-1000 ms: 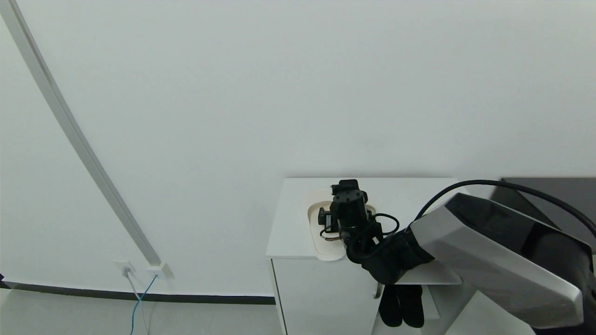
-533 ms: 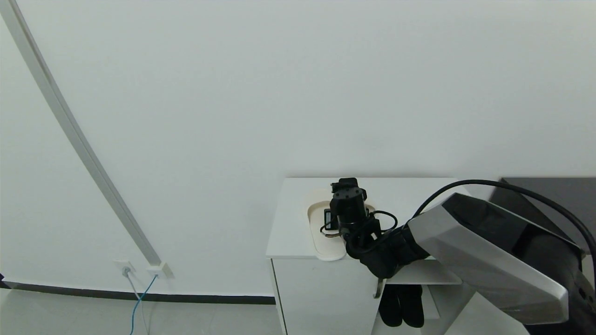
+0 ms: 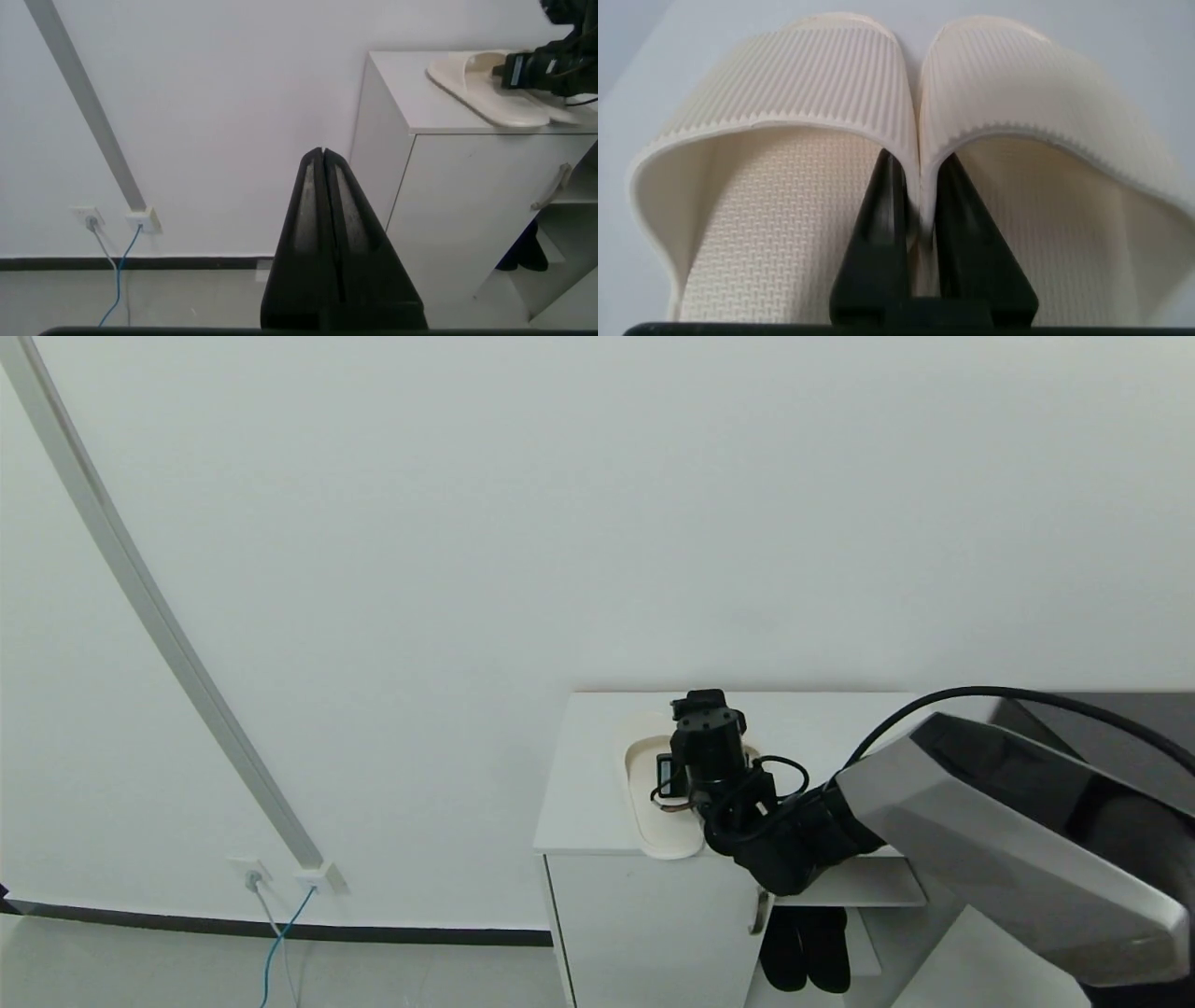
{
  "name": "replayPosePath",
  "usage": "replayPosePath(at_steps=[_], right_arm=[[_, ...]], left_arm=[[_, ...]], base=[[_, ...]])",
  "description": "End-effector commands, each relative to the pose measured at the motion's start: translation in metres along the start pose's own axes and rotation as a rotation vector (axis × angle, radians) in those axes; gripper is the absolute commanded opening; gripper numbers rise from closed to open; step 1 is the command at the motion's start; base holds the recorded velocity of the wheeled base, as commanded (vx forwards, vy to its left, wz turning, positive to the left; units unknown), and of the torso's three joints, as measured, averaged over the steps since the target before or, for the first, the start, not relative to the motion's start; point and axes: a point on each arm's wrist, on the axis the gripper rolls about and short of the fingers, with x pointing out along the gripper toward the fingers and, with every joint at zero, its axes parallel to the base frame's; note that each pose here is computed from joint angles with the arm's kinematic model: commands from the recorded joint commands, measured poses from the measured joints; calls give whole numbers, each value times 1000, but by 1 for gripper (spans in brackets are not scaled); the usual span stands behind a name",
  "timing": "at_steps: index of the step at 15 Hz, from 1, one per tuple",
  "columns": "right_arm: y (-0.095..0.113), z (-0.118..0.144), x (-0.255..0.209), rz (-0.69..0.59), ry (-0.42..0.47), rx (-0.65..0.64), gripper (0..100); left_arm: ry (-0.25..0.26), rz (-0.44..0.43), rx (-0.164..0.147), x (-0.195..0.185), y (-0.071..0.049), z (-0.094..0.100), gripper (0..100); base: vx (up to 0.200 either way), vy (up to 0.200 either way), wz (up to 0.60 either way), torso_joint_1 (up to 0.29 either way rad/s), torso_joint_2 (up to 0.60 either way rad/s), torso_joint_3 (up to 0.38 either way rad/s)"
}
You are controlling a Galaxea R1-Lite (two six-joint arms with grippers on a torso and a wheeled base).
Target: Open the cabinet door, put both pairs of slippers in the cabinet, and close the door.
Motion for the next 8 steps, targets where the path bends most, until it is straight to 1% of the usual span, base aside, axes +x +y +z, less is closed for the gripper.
replayPosePath(at_steps=[1,3,4,6,8], right_arm=[[-14,39,-43,56,-25,16,0],[-28,53,-72,106,-19,-4,0],[-45,61,-103,182,-20,-23,0],[-68,64,-146,317,-19,-81,0],[-81,64,-180,438,-14,-93,0]], left_arm=[[1,2,-1,0,0,0,0],[1,0,-1,0,0,0,0],[1,2,-1,0,0,0,0],[1,0,-1,0,0,0,0],[1,0,-1,0,0,0,0]], base=[[0,0,0,0,0,0],[0,0,0,0,0,0],[0,0,0,0,0,0],[0,0,0,0,0,0],[0,0,0,0,0,0]])
